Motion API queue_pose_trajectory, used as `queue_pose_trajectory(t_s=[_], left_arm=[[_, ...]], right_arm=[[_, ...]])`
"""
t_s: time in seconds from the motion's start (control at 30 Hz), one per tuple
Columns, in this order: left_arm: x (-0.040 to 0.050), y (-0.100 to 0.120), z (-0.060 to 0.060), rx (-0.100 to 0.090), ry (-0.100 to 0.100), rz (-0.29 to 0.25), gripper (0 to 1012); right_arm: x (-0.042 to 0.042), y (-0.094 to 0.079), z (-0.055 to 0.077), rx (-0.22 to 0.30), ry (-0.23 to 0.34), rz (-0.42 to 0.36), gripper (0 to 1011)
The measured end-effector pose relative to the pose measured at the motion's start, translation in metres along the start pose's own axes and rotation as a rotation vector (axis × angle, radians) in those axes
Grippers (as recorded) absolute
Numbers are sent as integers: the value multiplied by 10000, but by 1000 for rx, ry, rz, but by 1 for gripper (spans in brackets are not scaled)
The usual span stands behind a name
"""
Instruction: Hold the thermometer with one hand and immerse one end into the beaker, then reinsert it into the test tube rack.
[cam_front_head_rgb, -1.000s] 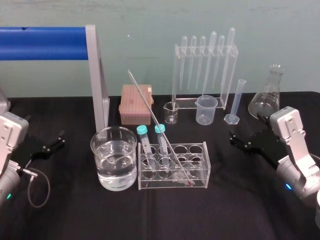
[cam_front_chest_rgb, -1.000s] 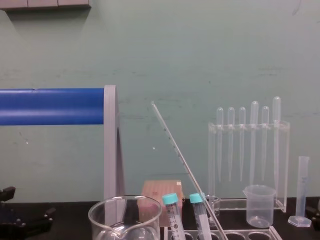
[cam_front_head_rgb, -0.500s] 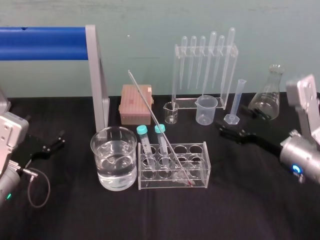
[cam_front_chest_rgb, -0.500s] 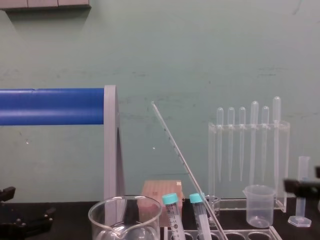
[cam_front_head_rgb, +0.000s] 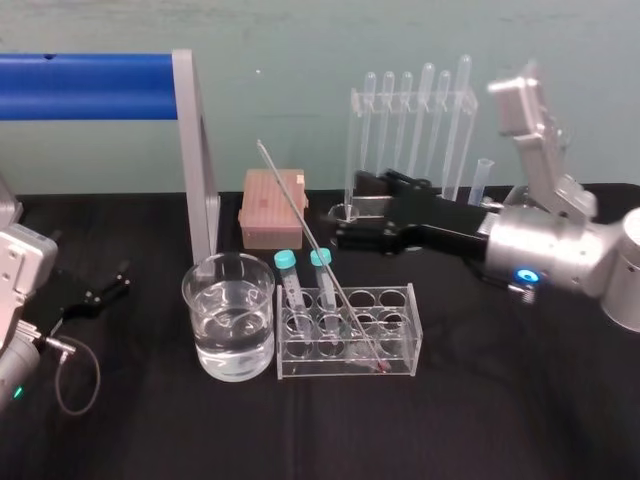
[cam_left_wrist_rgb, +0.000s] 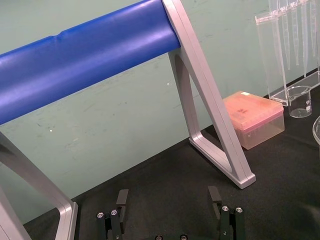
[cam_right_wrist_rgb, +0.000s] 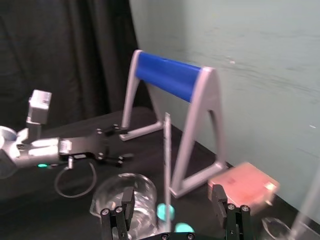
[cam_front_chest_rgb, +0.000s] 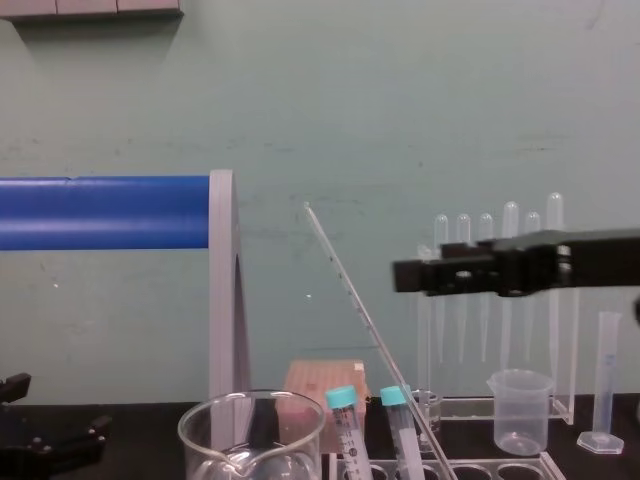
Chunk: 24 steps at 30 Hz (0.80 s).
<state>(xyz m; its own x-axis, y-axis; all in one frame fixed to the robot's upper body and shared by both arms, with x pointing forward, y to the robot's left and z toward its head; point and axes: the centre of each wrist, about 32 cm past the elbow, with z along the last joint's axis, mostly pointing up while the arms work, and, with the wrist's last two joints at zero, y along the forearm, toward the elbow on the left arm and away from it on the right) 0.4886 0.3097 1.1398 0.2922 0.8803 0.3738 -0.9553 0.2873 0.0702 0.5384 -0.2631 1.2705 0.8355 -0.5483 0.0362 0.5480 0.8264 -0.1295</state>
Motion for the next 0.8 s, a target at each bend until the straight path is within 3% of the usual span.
queue_pose_trajectory(t_s=[0.23, 0.4, 0.8], left_arm=[[0, 0, 0, 0, 0, 0, 1008], [0, 0, 0, 0, 0, 0, 1008], [0, 0, 0, 0, 0, 0, 1008]], right_arm=[[24, 315, 80, -33, -8, 54, 1003], [46, 513, 83, -60, -1, 47, 1003], [84, 714, 75, -84, -1, 34, 1003]])
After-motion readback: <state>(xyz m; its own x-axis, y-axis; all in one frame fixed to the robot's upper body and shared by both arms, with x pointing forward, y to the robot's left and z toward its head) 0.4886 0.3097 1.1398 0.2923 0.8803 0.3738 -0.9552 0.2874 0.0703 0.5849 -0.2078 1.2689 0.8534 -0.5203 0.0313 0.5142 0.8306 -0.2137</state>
